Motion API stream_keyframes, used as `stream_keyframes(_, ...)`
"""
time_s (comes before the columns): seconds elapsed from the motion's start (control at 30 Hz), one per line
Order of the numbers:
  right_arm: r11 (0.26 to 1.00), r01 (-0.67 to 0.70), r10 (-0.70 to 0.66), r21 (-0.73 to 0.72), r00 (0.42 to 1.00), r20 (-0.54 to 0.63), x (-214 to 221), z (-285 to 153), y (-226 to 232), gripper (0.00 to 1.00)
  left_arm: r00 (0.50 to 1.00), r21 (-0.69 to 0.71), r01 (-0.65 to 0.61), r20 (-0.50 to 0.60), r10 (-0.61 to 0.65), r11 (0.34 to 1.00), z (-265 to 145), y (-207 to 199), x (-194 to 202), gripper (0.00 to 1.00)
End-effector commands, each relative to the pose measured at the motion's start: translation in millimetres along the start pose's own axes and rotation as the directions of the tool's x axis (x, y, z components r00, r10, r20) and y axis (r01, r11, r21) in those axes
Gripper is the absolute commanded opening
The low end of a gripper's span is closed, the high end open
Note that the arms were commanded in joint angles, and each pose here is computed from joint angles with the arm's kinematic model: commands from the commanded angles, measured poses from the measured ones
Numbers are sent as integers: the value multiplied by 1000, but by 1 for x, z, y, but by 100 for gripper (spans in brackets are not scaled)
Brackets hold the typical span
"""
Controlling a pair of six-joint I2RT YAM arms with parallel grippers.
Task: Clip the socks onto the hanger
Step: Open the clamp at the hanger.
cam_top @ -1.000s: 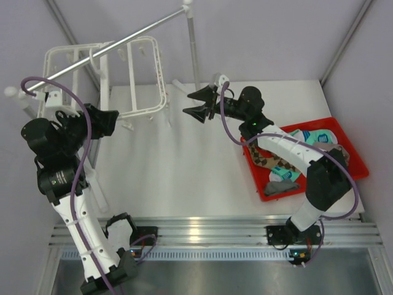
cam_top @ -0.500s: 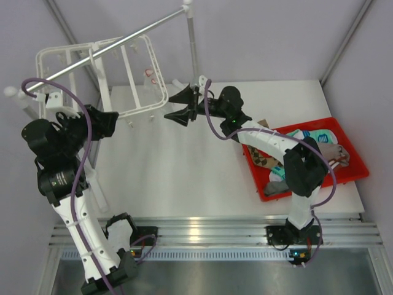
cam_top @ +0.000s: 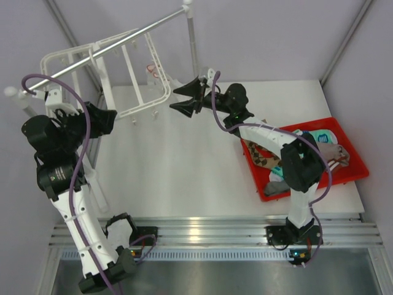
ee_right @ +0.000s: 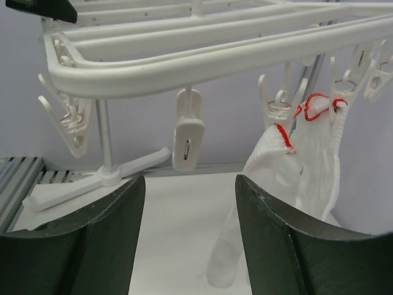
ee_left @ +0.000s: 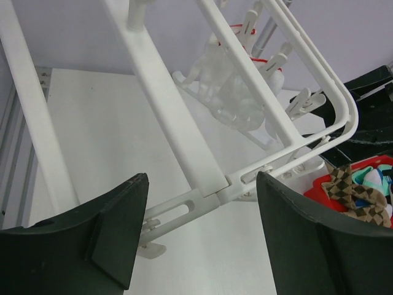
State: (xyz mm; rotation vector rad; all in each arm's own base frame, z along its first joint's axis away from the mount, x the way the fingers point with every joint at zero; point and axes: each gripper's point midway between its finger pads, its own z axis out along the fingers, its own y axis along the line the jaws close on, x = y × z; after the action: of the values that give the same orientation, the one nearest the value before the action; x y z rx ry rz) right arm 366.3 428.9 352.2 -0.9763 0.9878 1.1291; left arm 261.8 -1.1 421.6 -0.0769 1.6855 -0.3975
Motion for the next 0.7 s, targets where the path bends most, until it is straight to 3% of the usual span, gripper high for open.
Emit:
stream_keyframes(0.0,994,73,-66,-76,993,96,-26,9,3,61,999,-11,-30,25,31,999,-2,0,-12,76)
stream_keyframes(0.27,987,56,-36,-148,990,135,-31,22,12,62,999,-23,-19,28,20,1000,-1,2,-14,76)
stream_keyframes(0.67,982,40,-10,-184,987,160,-35,24,26,55,999,-17,-11,32,12,1000,-1,0,-16,76)
